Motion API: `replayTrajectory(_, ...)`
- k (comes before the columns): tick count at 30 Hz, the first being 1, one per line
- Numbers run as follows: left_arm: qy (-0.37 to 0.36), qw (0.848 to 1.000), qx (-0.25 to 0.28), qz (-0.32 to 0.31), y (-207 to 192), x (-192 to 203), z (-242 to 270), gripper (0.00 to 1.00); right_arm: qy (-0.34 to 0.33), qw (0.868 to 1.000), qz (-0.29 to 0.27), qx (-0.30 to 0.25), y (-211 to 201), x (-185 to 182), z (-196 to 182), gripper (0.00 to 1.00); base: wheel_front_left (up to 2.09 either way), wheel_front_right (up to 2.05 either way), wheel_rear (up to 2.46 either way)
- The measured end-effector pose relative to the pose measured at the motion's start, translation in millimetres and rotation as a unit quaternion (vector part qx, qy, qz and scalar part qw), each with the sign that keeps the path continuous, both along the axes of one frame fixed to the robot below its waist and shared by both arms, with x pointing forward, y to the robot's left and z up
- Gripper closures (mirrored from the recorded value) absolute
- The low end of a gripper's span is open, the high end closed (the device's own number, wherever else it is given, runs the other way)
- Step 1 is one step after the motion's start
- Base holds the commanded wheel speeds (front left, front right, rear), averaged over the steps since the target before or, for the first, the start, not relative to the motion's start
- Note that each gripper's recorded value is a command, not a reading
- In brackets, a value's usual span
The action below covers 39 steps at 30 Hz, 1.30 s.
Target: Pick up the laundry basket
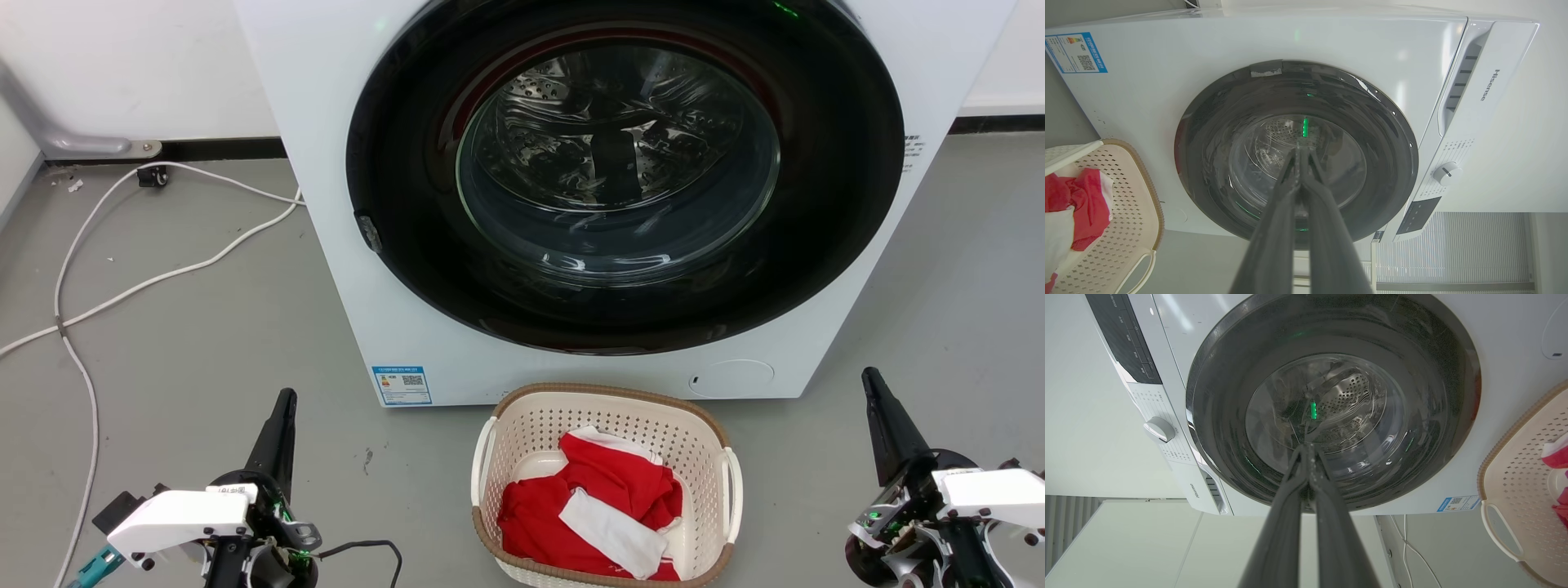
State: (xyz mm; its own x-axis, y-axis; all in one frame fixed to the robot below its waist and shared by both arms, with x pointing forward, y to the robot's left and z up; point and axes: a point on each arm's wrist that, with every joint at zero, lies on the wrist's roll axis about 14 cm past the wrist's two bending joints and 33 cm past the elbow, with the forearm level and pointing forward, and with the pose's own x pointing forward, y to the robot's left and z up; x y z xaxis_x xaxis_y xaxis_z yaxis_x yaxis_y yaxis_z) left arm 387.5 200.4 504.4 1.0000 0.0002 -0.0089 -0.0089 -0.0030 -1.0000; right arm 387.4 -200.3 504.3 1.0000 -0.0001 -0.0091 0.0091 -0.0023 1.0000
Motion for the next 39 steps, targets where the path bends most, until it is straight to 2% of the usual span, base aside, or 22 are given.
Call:
replayTrajectory(20,0.000,1.000,0.000,0.000,0.0,0.0,0.0,1.00,0.000,1.000,0.000,0.000,0.1,0.0,0.0,1.00,0.00,0.00,0.00)
replayTrajectory(21,0.000,1.000,0.000,0.000,0.1,0.0,0.0,0.00,0.000,1.000,0.000,0.000,0.2,0.0,0.0,0.00,0.00,0.00,0.00)
replayTrajectory(27,0.040,0.999,-0.005,0.002,-1.5,-12.9,-27.1,0.00,0.043,0.999,-0.004,0.003,-0.1,-13.9,-28.6,0.00,0.00,0.00,0.00)
replayTrajectory(31,0.036,0.999,0.008,0.011,0.9,-12.3,-24.0,0.00,0.043,0.999,-0.008,-0.011,-0.6,-13.9,-28.6,0.00,0.00,0.00,0.00)
replayTrajectory(39,0.027,0.996,0.078,0.020,4.7,-9.5,-13.9,0.00,0.025,0.995,-0.010,-0.099,-0.6,-10.4,-14.6,0.00,0.00,0.00,0.00)
